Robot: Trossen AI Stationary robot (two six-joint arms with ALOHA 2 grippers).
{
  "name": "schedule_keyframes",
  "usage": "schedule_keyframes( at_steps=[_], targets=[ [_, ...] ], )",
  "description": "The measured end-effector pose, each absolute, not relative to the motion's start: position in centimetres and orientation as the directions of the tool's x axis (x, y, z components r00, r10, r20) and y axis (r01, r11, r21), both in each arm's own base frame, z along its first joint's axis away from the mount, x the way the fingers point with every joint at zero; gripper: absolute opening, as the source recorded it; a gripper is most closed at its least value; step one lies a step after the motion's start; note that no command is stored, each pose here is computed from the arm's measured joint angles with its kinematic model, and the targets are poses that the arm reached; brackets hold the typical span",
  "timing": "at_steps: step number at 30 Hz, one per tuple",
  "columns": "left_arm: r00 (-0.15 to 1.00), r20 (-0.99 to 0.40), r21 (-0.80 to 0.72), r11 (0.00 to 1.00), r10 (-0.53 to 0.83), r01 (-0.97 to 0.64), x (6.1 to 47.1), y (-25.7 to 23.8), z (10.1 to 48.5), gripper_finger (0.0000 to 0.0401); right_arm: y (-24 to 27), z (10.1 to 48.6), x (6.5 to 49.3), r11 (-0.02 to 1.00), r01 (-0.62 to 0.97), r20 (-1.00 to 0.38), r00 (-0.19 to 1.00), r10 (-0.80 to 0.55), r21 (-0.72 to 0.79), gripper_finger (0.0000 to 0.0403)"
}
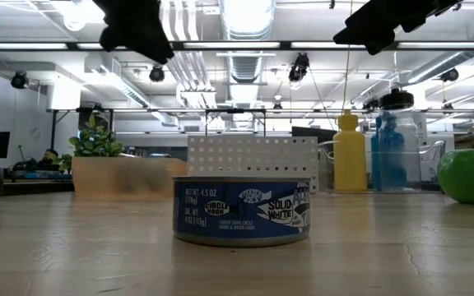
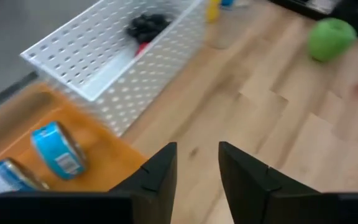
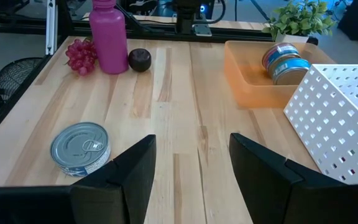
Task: Pick & Place Food Item
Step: Put the apple into the white bin
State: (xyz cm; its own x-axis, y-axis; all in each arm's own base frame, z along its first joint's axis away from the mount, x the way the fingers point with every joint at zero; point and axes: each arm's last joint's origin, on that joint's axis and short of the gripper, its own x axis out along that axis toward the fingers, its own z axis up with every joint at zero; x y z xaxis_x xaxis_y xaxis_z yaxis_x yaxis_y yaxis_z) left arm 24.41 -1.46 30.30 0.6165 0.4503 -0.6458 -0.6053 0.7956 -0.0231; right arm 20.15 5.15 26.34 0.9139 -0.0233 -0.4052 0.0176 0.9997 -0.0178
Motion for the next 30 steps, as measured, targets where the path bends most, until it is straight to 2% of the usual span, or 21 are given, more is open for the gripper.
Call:
schedule_keyframes(
  at_steps=[10, 30],
  targets=[
    [0.696, -0.622, 0.009, 0.892, 0.358, -0.452, 23.7, -6.0, 30.4, 0.0118, 5.2, 26.4, 20.2, 1.0, 0.018, -0.404, 0.915, -0.023, -0.017, 0.0199],
    [0.719, -0.579, 0.072, 0.902, 0.385, -0.425, 23.9, -7.3, 27.9, 0.0118, 5.1, 26.3, 20.1, 0.999, 0.013, -0.408, 0.913, -0.025, -0.031, 0.0199]
  ],
)
